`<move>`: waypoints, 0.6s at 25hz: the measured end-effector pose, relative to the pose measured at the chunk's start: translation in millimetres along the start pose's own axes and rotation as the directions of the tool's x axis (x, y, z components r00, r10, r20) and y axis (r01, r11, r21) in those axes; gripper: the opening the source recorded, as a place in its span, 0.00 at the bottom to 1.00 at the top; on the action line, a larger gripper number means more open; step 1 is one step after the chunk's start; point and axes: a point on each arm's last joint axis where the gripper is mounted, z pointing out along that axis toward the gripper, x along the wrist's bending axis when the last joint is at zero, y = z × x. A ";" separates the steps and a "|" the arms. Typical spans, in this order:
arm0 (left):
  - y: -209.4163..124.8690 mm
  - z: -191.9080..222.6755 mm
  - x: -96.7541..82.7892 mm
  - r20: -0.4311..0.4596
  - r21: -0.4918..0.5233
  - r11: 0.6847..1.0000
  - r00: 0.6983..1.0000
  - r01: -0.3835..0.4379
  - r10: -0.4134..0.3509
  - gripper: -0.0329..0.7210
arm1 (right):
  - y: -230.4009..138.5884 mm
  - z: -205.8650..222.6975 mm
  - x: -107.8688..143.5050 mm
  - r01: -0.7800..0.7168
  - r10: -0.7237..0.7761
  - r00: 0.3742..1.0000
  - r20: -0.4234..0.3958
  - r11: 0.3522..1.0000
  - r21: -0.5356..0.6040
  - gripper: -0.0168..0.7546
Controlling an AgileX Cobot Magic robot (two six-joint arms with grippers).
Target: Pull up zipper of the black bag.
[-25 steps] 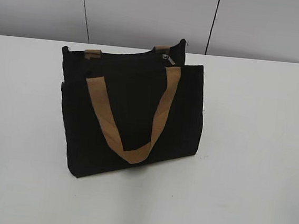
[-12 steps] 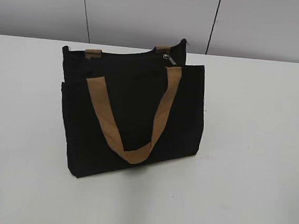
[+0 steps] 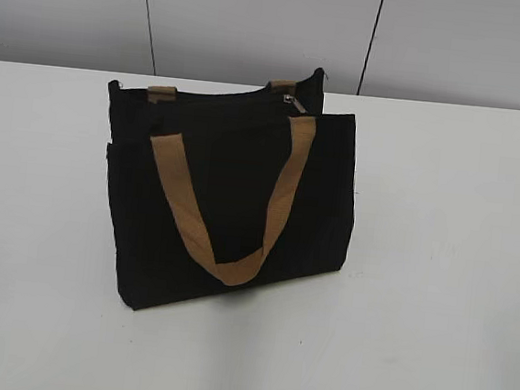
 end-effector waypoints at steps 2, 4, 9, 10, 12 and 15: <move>0.0 0.0 -0.1 0.001 0.000 1.000 1.000 0.000 0.000 0.60 | 0.0 0.0 0.0 0.001 -0.001 1.000 0.000 1.000 0.000 0.62; 0.0 0.0 -0.1 0.001 0.000 1.000 1.000 0.000 0.000 0.60 | -0.2 0.2 0.0 0.001 -0.001 1.000 0.000 1.000 0.001 0.62; 0.3 0.1 -0.4 -0.018 -0.005 1.000 1.000 0.010 -0.010 0.60 | -0.1 0.2 0.0 0.001 -0.001 1.000 -0.001 1.000 0.000 0.62; 0.4 0.2 -0.5 -0.036 -0.006 1.000 0.999 0.019 -0.019 0.60 | -0.1 0.2 0.0 0.002 -0.002 1.000 -0.001 1.000 0.000 0.62; 0.5 0.4 -0.9 -0.072 -0.010 0.999 0.997 0.035 -0.036 0.60 | -0.1 0.2 0.0 0.002 -0.002 1.000 -0.001 1.000 0.000 0.62; 0.6 0.6 -1.2 -0.103 -0.013 0.999 0.993 0.049 -0.051 0.60 | -0.1 0.2 0.0 0.003 -0.003 1.000 -0.002 1.000 0.000 0.62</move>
